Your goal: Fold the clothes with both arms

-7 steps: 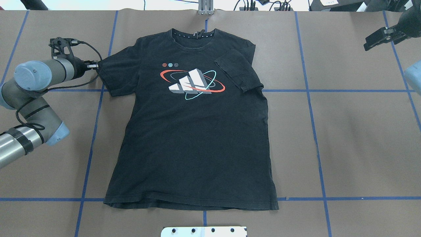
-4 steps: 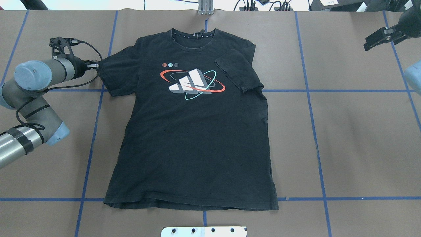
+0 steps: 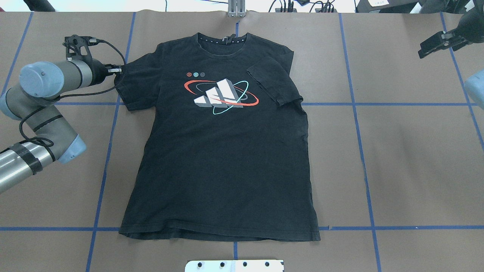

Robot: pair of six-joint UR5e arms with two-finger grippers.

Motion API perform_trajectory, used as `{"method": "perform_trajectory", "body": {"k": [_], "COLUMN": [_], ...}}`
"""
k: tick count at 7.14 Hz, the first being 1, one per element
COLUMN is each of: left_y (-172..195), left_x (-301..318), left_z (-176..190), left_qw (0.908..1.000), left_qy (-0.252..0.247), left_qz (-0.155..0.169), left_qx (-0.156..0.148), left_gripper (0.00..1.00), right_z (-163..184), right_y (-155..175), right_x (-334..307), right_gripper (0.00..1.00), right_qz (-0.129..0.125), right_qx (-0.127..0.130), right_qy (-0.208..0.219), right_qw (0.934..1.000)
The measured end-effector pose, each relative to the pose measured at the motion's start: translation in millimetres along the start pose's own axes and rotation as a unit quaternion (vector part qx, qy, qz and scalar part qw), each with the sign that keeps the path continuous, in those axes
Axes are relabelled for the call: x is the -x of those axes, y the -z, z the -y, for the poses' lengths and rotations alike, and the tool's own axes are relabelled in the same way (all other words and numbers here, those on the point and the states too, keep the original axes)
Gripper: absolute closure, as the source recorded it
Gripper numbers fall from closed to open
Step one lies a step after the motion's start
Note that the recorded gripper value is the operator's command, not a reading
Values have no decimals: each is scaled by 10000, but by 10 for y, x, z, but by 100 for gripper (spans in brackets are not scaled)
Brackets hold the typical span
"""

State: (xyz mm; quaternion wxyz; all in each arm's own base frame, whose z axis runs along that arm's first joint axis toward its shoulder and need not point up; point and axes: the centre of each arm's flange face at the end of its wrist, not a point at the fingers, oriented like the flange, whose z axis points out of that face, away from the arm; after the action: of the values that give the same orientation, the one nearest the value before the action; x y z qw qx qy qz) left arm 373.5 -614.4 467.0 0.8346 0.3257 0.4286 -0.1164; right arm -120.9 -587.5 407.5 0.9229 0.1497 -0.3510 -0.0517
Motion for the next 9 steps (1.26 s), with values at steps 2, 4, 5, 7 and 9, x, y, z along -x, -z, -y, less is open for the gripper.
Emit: {"method": "perform_trajectory", "body": {"k": [2, 4, 5, 7, 9], "left_y": [165, 151, 141, 79, -96], "left_x": [-625, -1405, -1801, -2382, -2683], "left_z": [272, 236, 163, 40, -43], "left_qw": [9995, 9973, 9956, 9925, 9917], "left_qy": [127, 489, 667, 895, 931], "left_qz": [203, 313, 328, 375, 468], "left_qx": [187, 440, 566, 738, 750], "left_gripper": [100, 100, 100, 100, 72], "right_z": [0, 0, 2, 5, 1], "right_y": [1, -2, -3, -3, -2], "right_x": [1, -1, -1, -1, -3], "right_gripper": [0, 0, 0, 0, 0], "right_qz": [0, -1, -1, -5, -8], "right_qx": [-1, 2, 2, 0, -1], "right_qy": [-23, -57, -61, -84, -93], "right_qw": [10000, 10000, 10000, 10000, 10000]}}
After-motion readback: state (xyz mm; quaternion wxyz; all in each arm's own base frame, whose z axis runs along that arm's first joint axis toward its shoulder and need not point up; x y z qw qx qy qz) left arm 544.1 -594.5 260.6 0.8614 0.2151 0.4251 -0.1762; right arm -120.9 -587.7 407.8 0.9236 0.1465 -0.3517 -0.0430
